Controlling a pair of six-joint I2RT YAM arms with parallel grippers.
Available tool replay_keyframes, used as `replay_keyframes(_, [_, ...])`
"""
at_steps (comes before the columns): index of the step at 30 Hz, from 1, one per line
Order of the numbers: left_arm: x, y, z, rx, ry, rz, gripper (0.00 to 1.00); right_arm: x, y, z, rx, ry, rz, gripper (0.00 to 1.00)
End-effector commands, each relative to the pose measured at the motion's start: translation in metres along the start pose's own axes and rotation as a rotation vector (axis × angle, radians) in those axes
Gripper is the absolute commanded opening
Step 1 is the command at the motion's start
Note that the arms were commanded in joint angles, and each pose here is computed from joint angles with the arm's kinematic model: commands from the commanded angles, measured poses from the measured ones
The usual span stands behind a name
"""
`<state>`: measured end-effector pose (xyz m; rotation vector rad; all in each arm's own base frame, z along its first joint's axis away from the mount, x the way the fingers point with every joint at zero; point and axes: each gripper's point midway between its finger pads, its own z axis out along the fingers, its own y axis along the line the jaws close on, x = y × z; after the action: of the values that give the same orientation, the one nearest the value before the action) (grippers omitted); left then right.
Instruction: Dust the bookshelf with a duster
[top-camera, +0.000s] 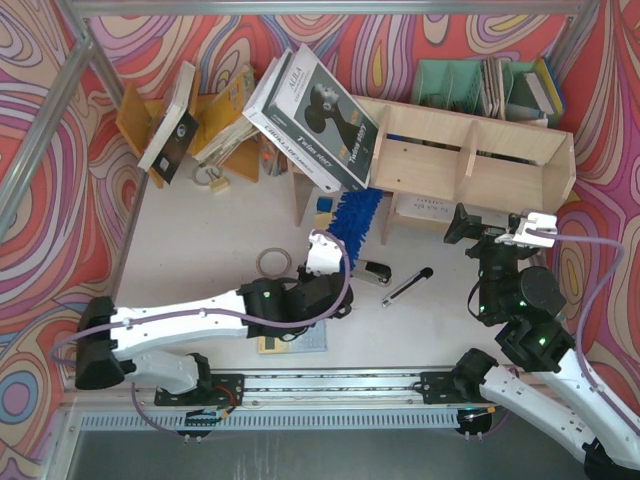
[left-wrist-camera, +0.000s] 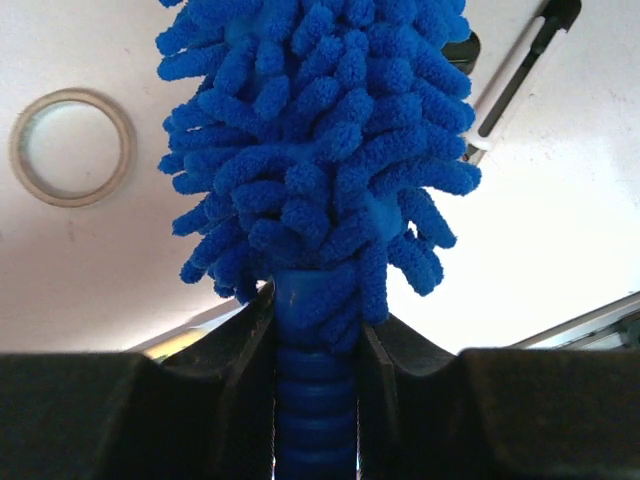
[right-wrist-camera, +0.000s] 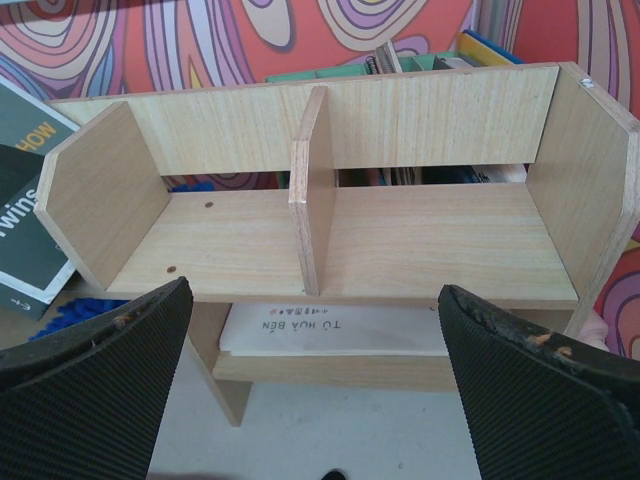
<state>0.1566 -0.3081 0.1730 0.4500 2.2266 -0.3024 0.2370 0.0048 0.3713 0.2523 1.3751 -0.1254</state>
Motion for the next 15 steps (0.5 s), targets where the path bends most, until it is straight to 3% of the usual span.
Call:
replay_keyframes(1, [-0.013, 0.027, -0.009, -0.058, -0.1, 0.006, 0.0, -0.002, 0.002, 0.002, -0.002, -0.017, 0.01, 0.99])
replay_keyframes(15, [-0.002, 0.096, -0.025, -0.2, -0.157, -0.09, 0.0, -0.001, 0.004, 0.002, -0.004, -0.009, 0.008, 0.99])
